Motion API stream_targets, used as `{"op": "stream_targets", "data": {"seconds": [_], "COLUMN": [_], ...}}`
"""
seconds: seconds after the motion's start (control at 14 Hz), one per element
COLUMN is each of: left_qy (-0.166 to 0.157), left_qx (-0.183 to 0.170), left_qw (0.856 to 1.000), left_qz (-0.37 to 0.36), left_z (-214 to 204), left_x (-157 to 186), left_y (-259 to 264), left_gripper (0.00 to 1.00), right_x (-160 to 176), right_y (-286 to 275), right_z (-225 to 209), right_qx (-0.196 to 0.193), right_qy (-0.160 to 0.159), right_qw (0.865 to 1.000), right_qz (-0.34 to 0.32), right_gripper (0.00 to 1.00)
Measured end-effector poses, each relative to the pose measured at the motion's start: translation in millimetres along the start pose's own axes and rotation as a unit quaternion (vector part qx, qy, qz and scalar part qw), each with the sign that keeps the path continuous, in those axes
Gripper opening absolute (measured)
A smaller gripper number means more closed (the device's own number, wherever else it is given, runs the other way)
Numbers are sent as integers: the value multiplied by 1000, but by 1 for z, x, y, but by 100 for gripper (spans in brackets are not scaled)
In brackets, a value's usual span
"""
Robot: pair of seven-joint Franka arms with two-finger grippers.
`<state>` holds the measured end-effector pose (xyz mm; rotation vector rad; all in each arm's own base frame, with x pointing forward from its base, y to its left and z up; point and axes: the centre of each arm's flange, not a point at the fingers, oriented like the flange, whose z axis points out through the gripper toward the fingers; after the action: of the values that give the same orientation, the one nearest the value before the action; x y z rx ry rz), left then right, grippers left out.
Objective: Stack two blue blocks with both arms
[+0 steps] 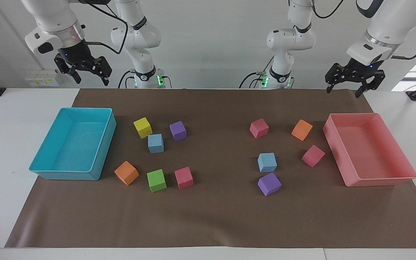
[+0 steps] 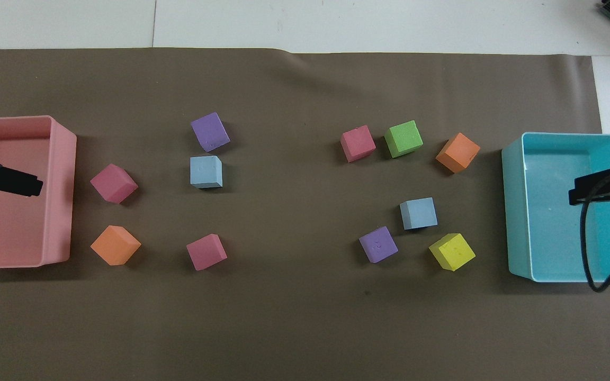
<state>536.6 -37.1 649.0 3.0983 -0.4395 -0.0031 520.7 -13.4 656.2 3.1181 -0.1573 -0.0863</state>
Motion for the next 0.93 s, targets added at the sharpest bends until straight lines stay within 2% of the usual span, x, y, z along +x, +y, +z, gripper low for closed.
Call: {"op": "stream_targets", "data": {"seconds": [0.79, 0.93], "left_qy": [-3, -4], "left_qx": [-1, -1], "left_qw": [1000, 1000], "left_qz": [3, 4], "left_z": [1, 1], "left_x": [0, 1], "left_y": [4, 4], "left_gripper": [100, 100], "right_x": [0, 2], "right_y": [0, 0], "right_z": [4, 7], "right_qx": [0, 2], "right_qy": [0, 22], "right_qw": [1000, 1000], "right_qz": [0, 0], "right_gripper": [100, 100]}}
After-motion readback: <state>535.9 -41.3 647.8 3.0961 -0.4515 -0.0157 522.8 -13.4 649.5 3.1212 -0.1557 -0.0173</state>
